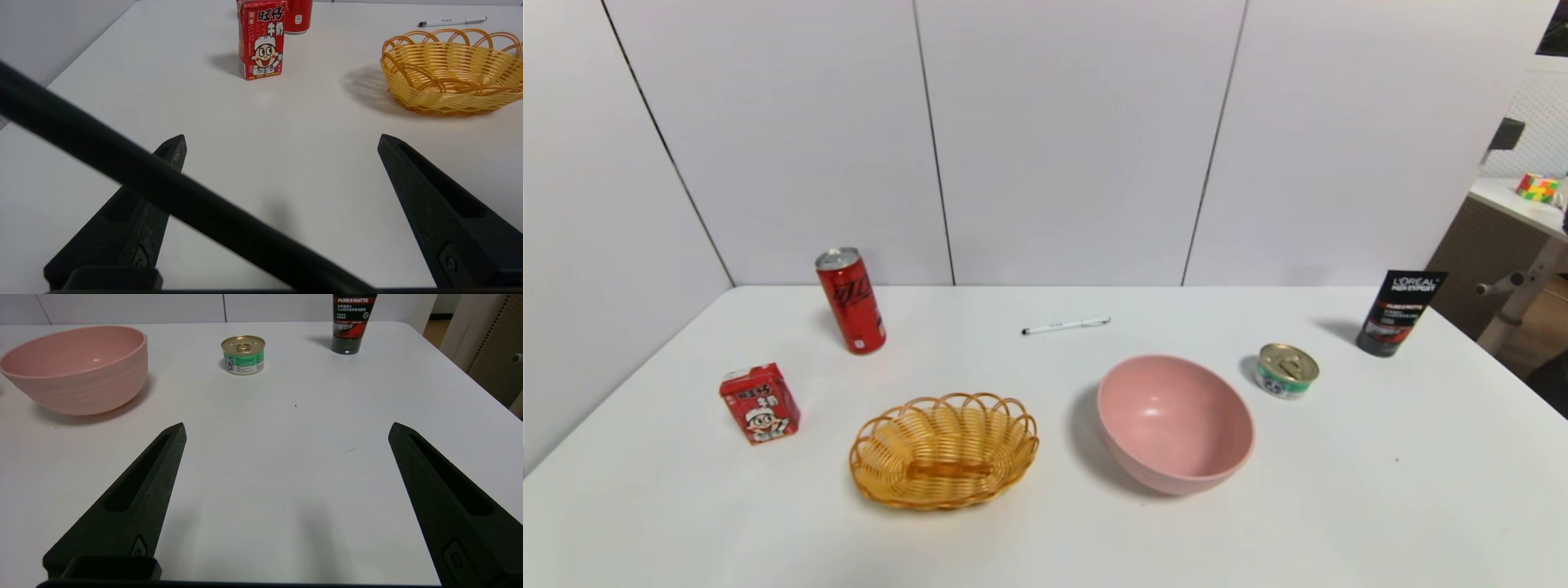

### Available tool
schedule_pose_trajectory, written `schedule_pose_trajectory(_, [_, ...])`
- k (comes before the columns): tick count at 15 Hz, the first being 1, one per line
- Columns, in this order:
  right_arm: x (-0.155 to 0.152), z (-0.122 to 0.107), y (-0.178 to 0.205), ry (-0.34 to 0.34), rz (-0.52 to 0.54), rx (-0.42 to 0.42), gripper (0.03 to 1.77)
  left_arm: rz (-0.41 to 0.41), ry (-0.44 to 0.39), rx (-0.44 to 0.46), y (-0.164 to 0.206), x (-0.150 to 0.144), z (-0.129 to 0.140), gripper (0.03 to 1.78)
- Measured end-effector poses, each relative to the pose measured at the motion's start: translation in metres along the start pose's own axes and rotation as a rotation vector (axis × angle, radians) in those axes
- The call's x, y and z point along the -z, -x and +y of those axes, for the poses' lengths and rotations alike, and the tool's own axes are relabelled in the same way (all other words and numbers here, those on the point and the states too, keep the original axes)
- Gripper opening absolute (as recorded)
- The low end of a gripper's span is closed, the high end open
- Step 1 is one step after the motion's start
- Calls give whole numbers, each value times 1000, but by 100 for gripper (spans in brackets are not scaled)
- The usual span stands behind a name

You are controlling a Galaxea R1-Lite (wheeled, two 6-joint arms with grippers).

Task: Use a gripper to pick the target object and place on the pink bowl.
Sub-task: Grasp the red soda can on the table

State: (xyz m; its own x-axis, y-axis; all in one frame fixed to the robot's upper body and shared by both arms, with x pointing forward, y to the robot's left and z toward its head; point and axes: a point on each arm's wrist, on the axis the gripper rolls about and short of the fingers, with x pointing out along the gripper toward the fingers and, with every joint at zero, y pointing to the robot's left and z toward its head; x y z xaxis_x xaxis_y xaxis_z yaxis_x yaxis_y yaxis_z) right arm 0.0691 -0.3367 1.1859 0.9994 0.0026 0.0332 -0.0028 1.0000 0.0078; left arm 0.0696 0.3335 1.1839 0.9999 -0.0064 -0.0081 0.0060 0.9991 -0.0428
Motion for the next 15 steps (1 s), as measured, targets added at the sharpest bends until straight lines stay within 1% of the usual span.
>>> schedule_pose_trajectory(1, [0, 0, 0, 0, 0, 0, 171, -7, 0, 1, 1, -7, 0, 169])
schedule_pose_trajectory(3, [0, 0, 0, 0, 0, 0, 171, 7, -6, 4, 3, -28, -1, 169])
schedule_pose_trajectory(6, [0, 0, 0, 0, 0, 0, 171, 97, -33, 8, 1, -67, -3, 169])
schedule_pose_trajectory(8, [0, 0, 0, 0, 0, 0, 171, 145, -49, 14, -10, -93, -4, 169])
schedule_pose_trajectory(10, [0, 0, 0, 0, 0, 0, 171, 193, -71, 23, -29, -121, -5, 169])
schedule_pose_trajectory(12, [0, 0, 0, 0, 0, 0, 171, 249, -90, 45, -58, -148, -8, 169])
schedule_pose_trajectory(15, [0, 0, 0, 0, 0, 0, 171, 342, -101, 78, -110, -173, -12, 169])
